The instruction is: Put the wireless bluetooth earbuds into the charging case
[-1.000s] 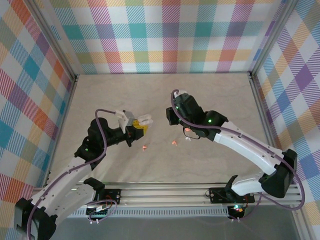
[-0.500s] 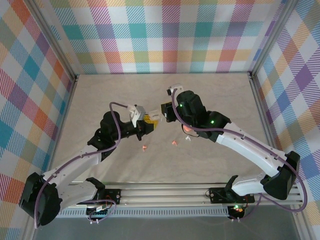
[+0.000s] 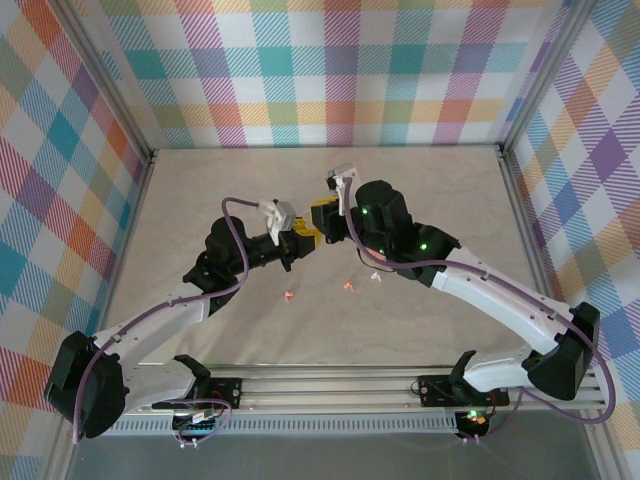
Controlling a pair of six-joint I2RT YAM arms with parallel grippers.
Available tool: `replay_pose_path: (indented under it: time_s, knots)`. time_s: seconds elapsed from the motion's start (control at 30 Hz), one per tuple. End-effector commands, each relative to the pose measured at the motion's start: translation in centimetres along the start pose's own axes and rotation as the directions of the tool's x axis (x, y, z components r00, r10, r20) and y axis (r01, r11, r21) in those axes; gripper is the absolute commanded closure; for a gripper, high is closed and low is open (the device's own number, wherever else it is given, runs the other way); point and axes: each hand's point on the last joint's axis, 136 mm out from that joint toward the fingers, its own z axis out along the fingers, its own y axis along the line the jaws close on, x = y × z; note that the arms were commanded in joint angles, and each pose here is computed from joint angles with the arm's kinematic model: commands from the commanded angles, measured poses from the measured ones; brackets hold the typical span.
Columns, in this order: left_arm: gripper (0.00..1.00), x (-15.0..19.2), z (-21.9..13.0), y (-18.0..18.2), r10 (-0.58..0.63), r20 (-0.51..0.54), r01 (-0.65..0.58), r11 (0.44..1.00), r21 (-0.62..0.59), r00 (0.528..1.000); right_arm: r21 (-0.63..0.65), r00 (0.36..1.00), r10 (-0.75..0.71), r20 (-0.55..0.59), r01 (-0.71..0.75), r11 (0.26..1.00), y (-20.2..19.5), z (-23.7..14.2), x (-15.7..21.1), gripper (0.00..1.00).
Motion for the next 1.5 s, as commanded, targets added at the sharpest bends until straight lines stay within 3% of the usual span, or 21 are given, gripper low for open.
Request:
replay_pose_path:
  time_s: [0.0, 1.0, 1.47]
  knots:
    - [1.0, -3.0, 0.3, -0.6, 0.032, 0.08, -0.033, 0.999, 0.01, 0.996, -0.042, 0.998, -0.019, 0.057, 0.022, 0.999, 0.9, -0.5, -1.2, 0.82]
    - [1.0, -5.5, -0.1, -0.7, 0.022, 0.157, -0.022, 1.0, -0.005, 0.987, -0.155, 0.996, -0.015, 0.084, 0.028, 0.988, 2.0, -0.4, 1.2, 0.8]
    - [1.0, -5.5, -0.2, -0.7, 0.022, 0.156, -0.022, 1.0, -0.006, 0.988, -0.168, 0.998, -0.01, 0.055, 0.019, 0.986, 2.2, -0.1, 1.9, 0.68]
